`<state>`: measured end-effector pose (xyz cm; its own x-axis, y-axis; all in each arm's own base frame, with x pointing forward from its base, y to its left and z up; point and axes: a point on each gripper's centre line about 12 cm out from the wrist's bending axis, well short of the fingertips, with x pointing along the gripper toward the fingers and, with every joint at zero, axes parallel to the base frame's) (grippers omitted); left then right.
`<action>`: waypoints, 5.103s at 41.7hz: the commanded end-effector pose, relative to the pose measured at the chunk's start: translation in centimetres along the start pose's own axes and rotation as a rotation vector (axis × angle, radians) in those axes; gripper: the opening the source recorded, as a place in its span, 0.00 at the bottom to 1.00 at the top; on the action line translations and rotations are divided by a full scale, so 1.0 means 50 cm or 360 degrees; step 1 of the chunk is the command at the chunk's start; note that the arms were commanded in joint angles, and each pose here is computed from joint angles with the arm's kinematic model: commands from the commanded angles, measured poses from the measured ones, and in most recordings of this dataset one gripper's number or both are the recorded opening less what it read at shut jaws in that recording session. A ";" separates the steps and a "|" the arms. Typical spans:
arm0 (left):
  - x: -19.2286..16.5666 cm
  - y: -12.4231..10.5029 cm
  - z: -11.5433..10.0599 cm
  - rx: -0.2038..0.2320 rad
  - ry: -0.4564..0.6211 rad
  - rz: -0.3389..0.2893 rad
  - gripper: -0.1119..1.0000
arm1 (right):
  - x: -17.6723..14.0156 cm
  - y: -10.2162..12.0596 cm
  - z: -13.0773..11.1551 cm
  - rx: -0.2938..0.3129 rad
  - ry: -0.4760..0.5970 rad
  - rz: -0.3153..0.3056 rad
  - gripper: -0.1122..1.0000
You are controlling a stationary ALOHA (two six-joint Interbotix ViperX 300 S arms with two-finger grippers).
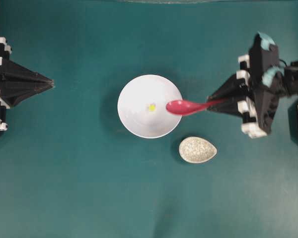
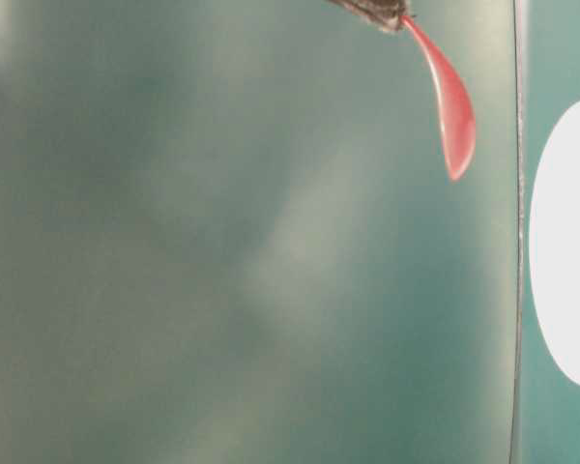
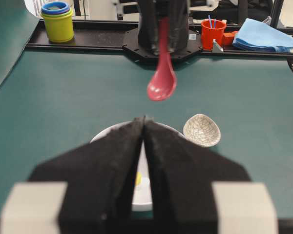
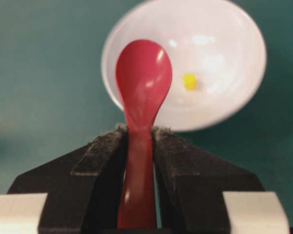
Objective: Scoop the yellow hexagonal prism block from the bowl with a spoon using the right arm.
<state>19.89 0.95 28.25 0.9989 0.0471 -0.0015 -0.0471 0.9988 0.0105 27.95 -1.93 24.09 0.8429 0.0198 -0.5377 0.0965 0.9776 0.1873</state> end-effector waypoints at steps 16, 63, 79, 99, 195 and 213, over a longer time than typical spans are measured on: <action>0.004 0.001 0.024 -0.0017 -0.0056 0.0002 0.18 | 0.074 -0.025 0.085 0.0085 0.0347 0.0087 0.32; 0.004 0.001 0.021 -0.0010 -0.0041 0.0002 0.18 | 0.215 -0.063 0.083 -0.0060 0.0811 0.0015 0.32; 0.003 0.001 0.024 -0.0010 -0.0051 0.0002 0.18 | 0.239 -0.063 0.083 -0.0071 0.0783 0.0009 0.32; 0.003 0.001 0.024 -0.0007 -0.0054 0.0002 0.18 | 0.256 -0.064 0.086 -0.0082 0.0715 -0.0011 0.32; 0.003 0.001 0.025 -0.0015 -0.0056 0.0002 0.18 | 0.235 -0.058 0.120 -0.0087 0.0333 -0.0096 0.32; 0.003 0.001 0.025 -0.0015 -0.0056 0.0002 0.18 | 0.182 -0.023 0.126 -0.0158 -0.0087 -0.0137 0.32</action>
<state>19.84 0.95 28.26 0.9989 0.0468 -0.0031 -0.0468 0.9989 -0.0002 39.02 -4.46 21.91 0.8077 -0.0582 -0.5867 0.1194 0.9906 0.0661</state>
